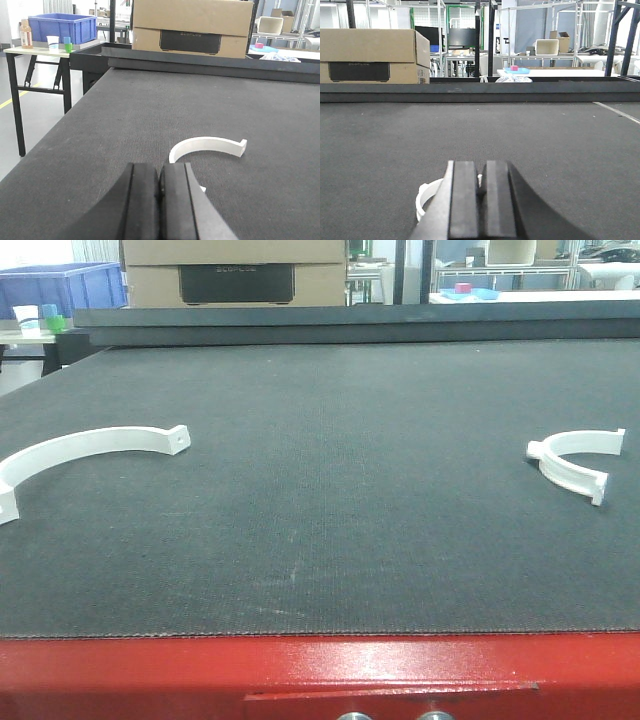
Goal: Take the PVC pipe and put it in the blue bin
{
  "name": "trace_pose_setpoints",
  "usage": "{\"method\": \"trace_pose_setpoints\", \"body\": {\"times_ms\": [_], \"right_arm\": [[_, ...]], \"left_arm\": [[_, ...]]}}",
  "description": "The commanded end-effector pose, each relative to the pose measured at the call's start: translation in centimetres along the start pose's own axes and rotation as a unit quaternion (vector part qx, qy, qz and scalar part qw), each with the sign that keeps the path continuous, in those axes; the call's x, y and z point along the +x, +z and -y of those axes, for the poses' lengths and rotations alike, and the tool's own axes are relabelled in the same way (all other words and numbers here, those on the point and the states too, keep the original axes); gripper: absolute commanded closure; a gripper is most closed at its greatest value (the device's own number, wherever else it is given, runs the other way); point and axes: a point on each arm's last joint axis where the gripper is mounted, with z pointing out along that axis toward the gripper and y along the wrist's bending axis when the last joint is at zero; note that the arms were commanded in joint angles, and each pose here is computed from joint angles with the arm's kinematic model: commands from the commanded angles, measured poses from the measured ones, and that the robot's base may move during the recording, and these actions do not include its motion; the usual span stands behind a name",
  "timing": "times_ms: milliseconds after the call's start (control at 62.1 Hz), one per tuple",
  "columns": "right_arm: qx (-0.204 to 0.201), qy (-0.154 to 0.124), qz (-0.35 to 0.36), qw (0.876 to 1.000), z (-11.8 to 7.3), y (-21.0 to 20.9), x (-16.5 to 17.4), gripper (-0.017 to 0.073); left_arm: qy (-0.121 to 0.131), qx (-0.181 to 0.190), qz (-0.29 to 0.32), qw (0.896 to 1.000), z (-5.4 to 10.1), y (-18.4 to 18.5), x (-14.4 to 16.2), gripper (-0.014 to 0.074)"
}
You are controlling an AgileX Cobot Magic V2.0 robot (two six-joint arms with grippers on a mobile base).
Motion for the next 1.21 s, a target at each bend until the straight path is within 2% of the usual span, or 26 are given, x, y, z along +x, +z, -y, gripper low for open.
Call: {"method": "trace_pose_setpoints", "body": {"times_ms": [0, 209, 290, 386, 515, 644, 805, 934, 1111, 1191], "right_arm": [[0.001, -0.002, 0.012, 1.0, 0.0, 0.0, -0.2, 0.0728], [0.001, -0.002, 0.016, 1.0, 0.0, 0.0, -0.3, 0.0728], [0.003, -0.002, 0.036, 0.999, 0.0, 0.0, -0.7, 0.0728], [0.012, 0.028, 0.106, 0.994, 0.3, -0.2, -1.9, 0.0728], [0.038, 0.074, 0.231, 0.969, 1.0, -1.0, -4.0, 0.0728], [0.039, 0.086, 0.253, 0.963, 1.0, -1.3, -5.4, 0.0728], [0.016, 0.087, 0.238, 0.967, 0.4, -1.6, -9.2, 0.0728], [0.008, 0.087, 0.207, 0.974, 0.1, -0.7, -11.6, 0.0728], [-0.014, 0.085, 0.09, 0.992, -0.7, 2.1, -14.2, 0.0728], [-0.022, 0.068, 0.02, 0.997, -1.1, 3.8, -15.0, 0.0728]], "left_arm": [[-0.012, 0.0, 0.031, 0.999, 0.0, -0.1, -0.6, 0.0704], [-0.017, 0.0, 0.059, 0.998, 0.0, -0.1, -1.1, 0.0704], [-0.016, 0.001, 0.1, 0.995, 0.0, -0.2, -1.9, 0.0704], [-0.016, 0.001, 0.124, 0.992, 0.0, -0.3, -2.3, 0.0704], [-0.017, 0.001, 0.124, 0.992, 0.0, -0.3, -2.3, 0.0704], [-0.017, 0.003, 0.152, 0.988, 0.1, -0.8, -4.6, 0.0704], [-0.015, 0.006, 0.166, 0.986, 0.3, -1.5, -9.0, 0.0704], [0.003, 0.004, 0.164, 0.987, 0.5, -0.7, -12.1, 0.0704], [0.008, 0.001, 0.095, 0.995, 0.6, 2.3, -15.7, 0.0704], [0.008, -0.001, 0.036, 0.999, 0.7, 3.9, -17.2, 0.0704]]}}
